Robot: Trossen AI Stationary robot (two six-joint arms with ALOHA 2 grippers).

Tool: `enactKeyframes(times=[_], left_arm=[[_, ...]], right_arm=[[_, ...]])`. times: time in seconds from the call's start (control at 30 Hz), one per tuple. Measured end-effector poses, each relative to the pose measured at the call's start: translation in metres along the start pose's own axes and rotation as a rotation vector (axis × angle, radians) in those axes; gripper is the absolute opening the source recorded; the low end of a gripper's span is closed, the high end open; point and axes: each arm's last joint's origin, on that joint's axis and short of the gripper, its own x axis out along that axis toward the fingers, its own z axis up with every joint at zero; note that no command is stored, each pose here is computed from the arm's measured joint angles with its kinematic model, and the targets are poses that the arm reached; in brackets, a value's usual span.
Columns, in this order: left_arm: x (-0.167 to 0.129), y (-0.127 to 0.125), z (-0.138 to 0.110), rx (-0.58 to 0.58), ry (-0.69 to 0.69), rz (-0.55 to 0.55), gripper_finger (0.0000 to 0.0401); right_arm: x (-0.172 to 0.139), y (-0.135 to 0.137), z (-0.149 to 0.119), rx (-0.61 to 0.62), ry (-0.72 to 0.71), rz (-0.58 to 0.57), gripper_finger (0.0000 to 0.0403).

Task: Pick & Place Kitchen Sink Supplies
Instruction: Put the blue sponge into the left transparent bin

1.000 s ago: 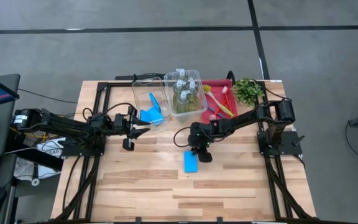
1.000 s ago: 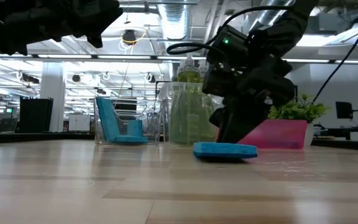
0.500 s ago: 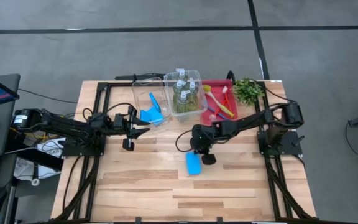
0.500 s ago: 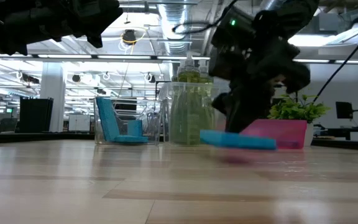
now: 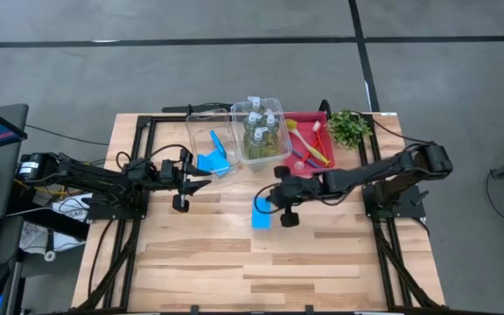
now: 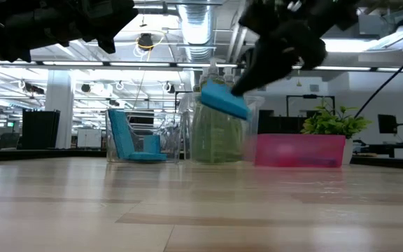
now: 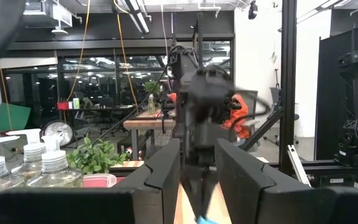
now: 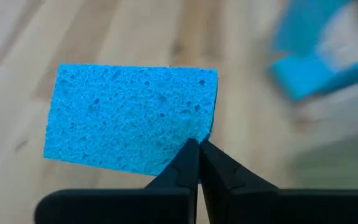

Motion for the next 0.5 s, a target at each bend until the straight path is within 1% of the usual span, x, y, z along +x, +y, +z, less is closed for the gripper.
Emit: enactKeyframes(times=[0.07, 0.2, 0.3, 0.4, 0.5], left_arm=[[0.000, 0.000, 0.000, 0.000, 0.000, 0.000, 0.0104], [0.000, 0.000, 0.000, 0.000, 0.000, 0.000, 0.0104], [0.000, 0.000, 0.000, 0.000, 0.000, 0.000, 0.0104], [0.000, 0.000, 0.000, 0.000, 0.000, 0.000, 0.0104], [0.000, 0.000, 0.000, 0.000, 0.000, 0.000, 0.0104]], right_arm=[[-0.007, 0.001, 0.006, -0.003, -0.032, -0.111, 0.0001], [-0.018, 0.002, 0.017, -0.002, -0.083, -0.406, 0.0002], [-0.023, 0.006, 0.020, -0.005, -0.085, -0.587, 0.0001], [-0.024, 0.011, 0.021, -0.035, -0.071, -0.673, 0.0001], [-0.024, 0.013, 0.021, -0.044, -0.069, -0.673, 0.0001]])
